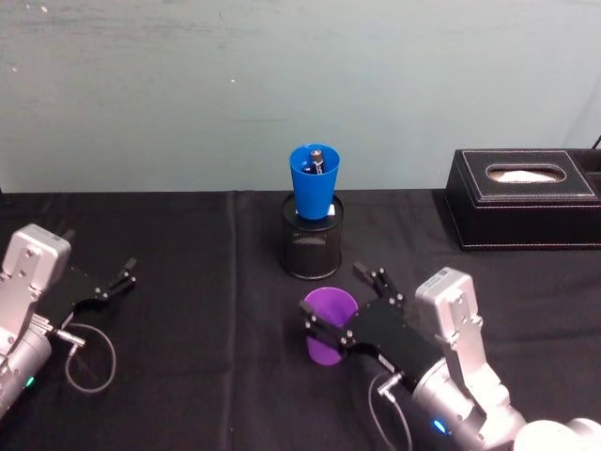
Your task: Pick up one cup with a gripper and tap it against the other cup.
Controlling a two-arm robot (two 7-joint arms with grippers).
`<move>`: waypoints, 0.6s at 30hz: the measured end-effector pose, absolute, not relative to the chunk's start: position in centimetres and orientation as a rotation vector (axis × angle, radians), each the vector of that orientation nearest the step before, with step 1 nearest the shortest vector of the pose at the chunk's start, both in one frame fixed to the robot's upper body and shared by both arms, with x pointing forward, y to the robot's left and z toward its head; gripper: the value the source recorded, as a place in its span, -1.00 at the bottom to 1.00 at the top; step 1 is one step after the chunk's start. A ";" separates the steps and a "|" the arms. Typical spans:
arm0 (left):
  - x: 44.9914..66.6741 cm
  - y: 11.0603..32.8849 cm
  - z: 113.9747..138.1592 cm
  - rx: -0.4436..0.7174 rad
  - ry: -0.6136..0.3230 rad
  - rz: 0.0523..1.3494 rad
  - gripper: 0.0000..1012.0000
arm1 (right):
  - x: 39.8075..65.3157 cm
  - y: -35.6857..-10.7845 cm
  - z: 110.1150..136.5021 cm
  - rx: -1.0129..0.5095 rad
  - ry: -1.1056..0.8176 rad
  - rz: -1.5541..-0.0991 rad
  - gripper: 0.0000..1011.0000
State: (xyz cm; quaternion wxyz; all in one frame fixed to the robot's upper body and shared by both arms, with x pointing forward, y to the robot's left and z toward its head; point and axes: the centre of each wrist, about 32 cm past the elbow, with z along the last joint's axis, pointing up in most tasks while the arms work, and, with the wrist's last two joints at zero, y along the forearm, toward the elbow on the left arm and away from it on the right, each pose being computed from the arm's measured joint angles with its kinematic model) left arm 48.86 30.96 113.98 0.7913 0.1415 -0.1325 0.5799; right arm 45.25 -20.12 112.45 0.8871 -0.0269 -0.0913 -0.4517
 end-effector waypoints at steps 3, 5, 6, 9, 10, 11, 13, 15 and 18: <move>48.9 31.0 114.0 0.305 -0.285 1.248 0.98 | 45.3 -20.1 113.3 -0.036 -0.223 -0.958 0.98; 48.9 31.0 114.0 0.304 -0.285 1.248 0.98 | 45.1 -20.0 113.7 -0.019 -0.240 -0.992 0.98; 48.9 31.0 114.0 0.304 -0.285 1.248 0.98 | 45.0 -20.0 113.8 -0.013 -0.247 -1.009 0.98; 48.9 31.0 114.0 0.304 -0.285 1.248 0.98 | 44.4 -20.1 113.9 0.000 -0.256 -1.092 0.98; 48.9 31.0 114.0 0.305 -0.285 1.248 0.98 | 44.2 -20.1 113.8 0.004 -0.253 -1.113 0.98; 48.9 31.0 114.0 0.304 -0.285 1.248 0.98 | 43.9 -20.2 113.7 0.008 -0.244 -1.154 0.98; 48.9 31.0 114.0 0.304 -0.285 1.248 0.98 | 43.7 -20.3 113.4 0.012 -0.232 -1.189 0.98; 48.9 31.0 114.0 0.304 -0.285 1.248 0.98 | 43.4 -20.4 112.8 0.014 -0.203 -1.240 0.98; 48.9 31.0 114.0 0.304 -0.285 1.248 0.98 | 43.1 -20.5 111.9 0.013 -0.174 -1.294 0.98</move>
